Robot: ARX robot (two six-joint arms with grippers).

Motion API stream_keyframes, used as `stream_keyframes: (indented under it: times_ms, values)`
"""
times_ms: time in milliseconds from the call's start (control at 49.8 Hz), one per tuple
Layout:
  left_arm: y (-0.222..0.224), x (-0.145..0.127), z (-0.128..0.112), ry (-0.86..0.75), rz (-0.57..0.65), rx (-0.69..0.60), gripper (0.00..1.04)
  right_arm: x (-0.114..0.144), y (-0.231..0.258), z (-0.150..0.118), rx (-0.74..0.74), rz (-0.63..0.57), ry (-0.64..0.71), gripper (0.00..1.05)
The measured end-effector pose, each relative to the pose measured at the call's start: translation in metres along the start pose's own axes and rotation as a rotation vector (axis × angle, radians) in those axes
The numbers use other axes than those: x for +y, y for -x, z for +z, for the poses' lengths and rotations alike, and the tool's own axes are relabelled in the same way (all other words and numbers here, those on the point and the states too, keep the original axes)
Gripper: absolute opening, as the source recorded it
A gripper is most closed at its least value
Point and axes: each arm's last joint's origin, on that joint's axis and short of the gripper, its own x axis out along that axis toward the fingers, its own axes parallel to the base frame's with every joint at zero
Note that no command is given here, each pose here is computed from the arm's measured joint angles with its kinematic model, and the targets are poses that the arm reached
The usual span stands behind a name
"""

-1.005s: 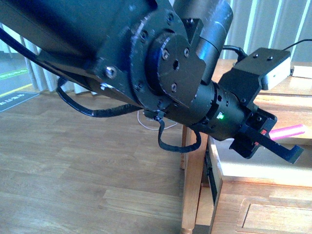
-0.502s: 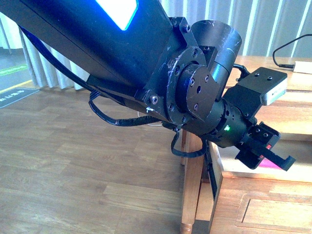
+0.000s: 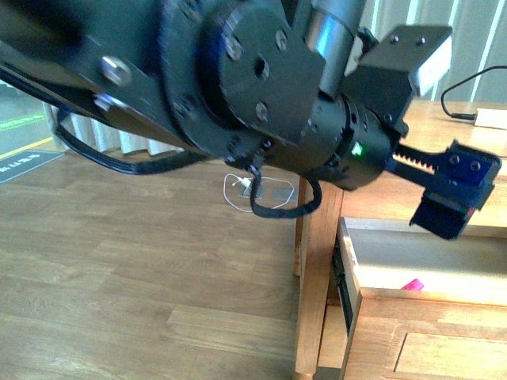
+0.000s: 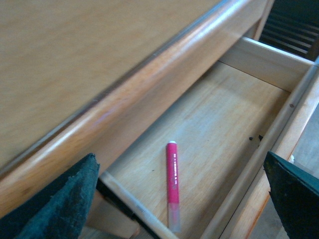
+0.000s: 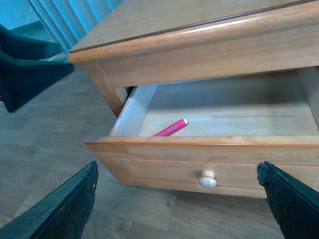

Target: Place pink marker in drawer with both arms

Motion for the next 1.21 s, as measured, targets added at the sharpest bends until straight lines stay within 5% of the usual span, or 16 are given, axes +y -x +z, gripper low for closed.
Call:
stream_keyframes:
  times_ms: [362,603,824,1045,1206]
  values:
    - [0.134,0.028,-0.011,0.139,0.493,-0.120,0.99,0.000,0.000,0.000,0.000,0.000,0.000,0.96]
    - [0.244,-0.010,-0.060,0.254,0.653,-0.152,0.99,0.000,0.000,0.000,0.000,0.000,0.000,0.96]
    - [0.279,-0.024,-0.099,0.379,0.742,-0.186,0.99,0.000,0.000,0.000,0.000,0.000,0.000,0.96]
    - [0.281,-0.024,-0.100,0.410,0.752,-0.206,0.99,0.000,0.000,0.000,0.000,0.000,0.000,0.96]
    - [0.286,-0.021,-0.115,0.308,0.751,-0.242,0.73,0.000,0.000,0.000,0.000,0.000,0.000,0.96]
